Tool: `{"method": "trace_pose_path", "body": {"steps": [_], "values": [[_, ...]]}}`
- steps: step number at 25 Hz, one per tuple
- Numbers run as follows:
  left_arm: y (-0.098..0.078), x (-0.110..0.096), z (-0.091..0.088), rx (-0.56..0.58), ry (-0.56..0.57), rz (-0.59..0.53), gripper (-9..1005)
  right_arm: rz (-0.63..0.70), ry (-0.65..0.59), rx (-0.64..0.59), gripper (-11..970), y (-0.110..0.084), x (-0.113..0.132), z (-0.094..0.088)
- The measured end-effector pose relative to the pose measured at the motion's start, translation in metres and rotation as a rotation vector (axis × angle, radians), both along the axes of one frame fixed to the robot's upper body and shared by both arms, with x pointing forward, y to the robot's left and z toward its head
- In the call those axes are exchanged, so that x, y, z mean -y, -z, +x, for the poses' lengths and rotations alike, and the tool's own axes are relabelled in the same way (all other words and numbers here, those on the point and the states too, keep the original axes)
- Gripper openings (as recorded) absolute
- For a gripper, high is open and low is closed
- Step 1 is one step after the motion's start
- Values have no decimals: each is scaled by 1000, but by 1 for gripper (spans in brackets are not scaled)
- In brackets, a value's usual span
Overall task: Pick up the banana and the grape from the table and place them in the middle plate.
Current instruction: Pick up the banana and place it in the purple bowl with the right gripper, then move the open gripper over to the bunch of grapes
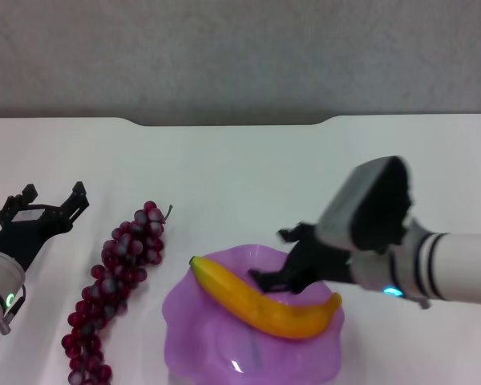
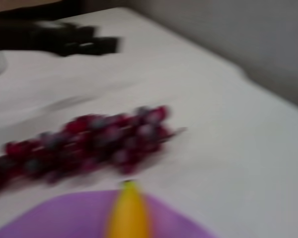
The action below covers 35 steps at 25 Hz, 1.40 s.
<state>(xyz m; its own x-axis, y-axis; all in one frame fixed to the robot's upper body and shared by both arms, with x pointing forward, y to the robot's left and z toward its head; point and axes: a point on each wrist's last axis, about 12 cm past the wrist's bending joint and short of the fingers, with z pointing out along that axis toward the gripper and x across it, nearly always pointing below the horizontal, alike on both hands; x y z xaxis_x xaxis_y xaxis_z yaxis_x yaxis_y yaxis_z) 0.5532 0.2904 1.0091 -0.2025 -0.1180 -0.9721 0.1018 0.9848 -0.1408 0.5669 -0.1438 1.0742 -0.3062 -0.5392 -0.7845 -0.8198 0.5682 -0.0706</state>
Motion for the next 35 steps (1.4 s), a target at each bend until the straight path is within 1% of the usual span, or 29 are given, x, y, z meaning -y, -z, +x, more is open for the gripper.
{"method": "trace_pose_path", "body": {"steps": [3, 5, 10, 15, 18, 20, 23, 25, 29, 32, 35], "values": [[0, 0, 0, -1, -2, 0, 833, 16, 117, 65, 891, 2, 25, 3], [0, -1, 0, 0, -2, 0, 833, 19, 181, 105, 890, 5, 38, 3], [0, -1, 0, 0, -4, -1, 831, -20, 382, 233, 890, 15, 71, -1], [-1, 0, 1, 2, -2, -2, 830, -115, 513, 332, 889, 33, 83, -6], [-1, 1, 1, 3, -1, -2, 829, -165, 550, 419, 889, 44, 82, -9], [-1, 1, 1, 3, -2, -3, 829, -162, 552, 484, 888, 49, 83, -11], [-1, 1, 1, 4, 0, -3, 828, -93, 543, 561, 888, 55, 89, -17], [-1, 2, 2, 4, 4, -2, 827, -24, 534, 613, 888, 57, 100, -25], [-2, 3, 3, 6, 7, -2, 826, 103, 548, 667, 887, 57, 121, -37], [-2, 3, 3, 6, 8, -3, 825, 212, 583, 650, 887, 54, 131, -38], [-2, 4, 3, 3, 11, -8, 825, 278, 589, 562, 888, 57, 133, -32]]}}
